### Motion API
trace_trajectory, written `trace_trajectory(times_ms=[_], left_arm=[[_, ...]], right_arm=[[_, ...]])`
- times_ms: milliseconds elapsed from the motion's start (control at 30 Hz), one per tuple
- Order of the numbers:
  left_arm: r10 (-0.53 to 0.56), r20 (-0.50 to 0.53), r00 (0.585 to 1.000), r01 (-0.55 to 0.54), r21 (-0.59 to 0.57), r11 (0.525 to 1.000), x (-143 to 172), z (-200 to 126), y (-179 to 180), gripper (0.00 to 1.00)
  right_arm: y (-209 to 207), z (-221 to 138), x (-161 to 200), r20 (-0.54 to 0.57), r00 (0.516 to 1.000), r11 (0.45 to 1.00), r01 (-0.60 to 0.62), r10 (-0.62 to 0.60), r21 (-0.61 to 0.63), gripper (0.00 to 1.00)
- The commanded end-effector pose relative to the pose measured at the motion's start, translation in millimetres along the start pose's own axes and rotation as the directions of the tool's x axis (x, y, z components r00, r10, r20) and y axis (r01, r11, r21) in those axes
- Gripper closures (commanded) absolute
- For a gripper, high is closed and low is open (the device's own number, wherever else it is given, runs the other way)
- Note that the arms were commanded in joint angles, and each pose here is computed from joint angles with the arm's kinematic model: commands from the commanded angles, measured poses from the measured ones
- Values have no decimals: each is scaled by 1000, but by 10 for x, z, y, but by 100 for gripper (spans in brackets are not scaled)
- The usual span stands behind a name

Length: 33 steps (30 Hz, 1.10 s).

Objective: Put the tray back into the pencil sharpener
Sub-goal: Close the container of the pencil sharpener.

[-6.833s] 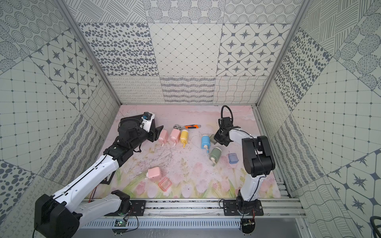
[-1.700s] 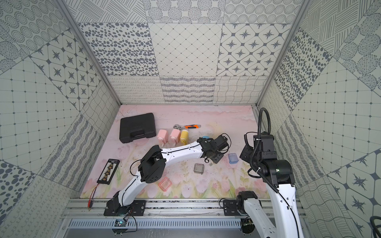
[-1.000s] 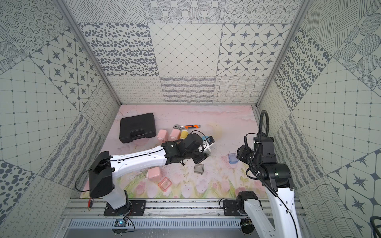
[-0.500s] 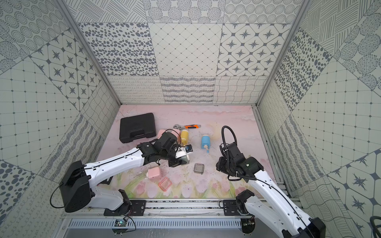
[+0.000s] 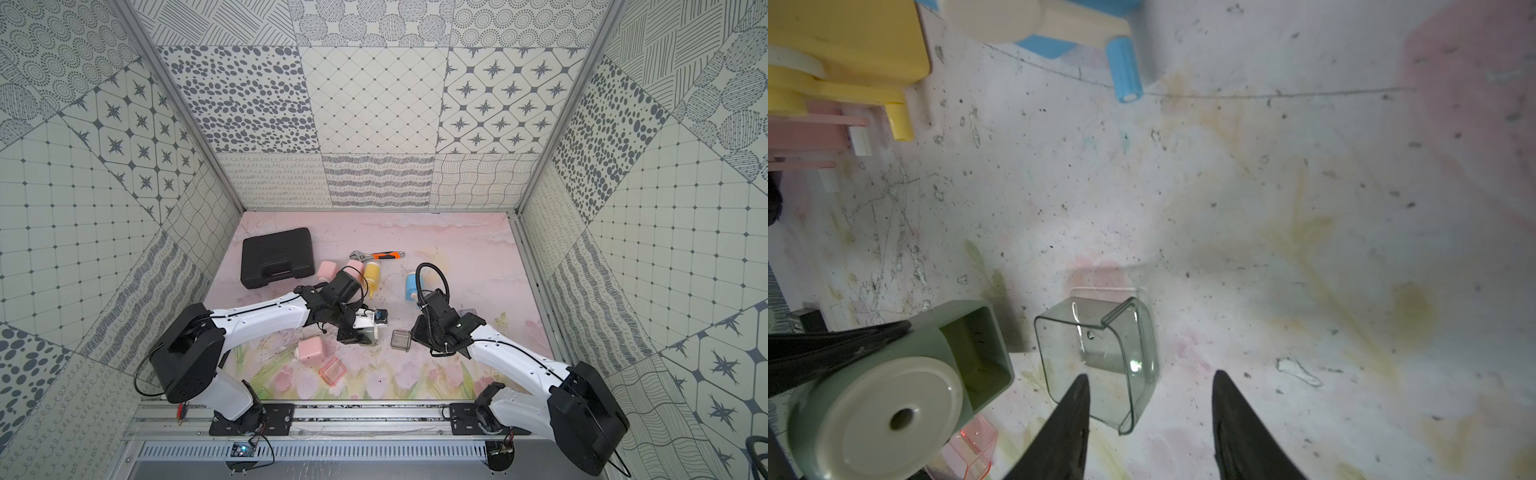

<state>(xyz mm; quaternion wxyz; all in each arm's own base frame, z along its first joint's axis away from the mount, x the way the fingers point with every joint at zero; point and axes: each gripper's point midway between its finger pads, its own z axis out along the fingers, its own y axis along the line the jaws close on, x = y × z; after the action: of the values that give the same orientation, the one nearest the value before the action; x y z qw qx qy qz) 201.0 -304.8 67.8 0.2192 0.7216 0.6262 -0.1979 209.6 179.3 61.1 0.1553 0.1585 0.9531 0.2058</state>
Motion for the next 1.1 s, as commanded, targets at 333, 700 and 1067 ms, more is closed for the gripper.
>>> trace_trajectory(times_ms=[333,700,1067], left_arm=[[84,79,993,-86,19,996,-192,214,135,55],[86,34,996,-86,15,996,-67,170,71,42],[86,27,996,-86,-12,996,-15,103,61,27]], right_arm=[[113,245,56,-34,999,1000,-12,11,-18,53],[153,395,136,-66,998,999,-25,24,-20,60],[286,395,228,-81,997,999,11,-14,-39,65]])
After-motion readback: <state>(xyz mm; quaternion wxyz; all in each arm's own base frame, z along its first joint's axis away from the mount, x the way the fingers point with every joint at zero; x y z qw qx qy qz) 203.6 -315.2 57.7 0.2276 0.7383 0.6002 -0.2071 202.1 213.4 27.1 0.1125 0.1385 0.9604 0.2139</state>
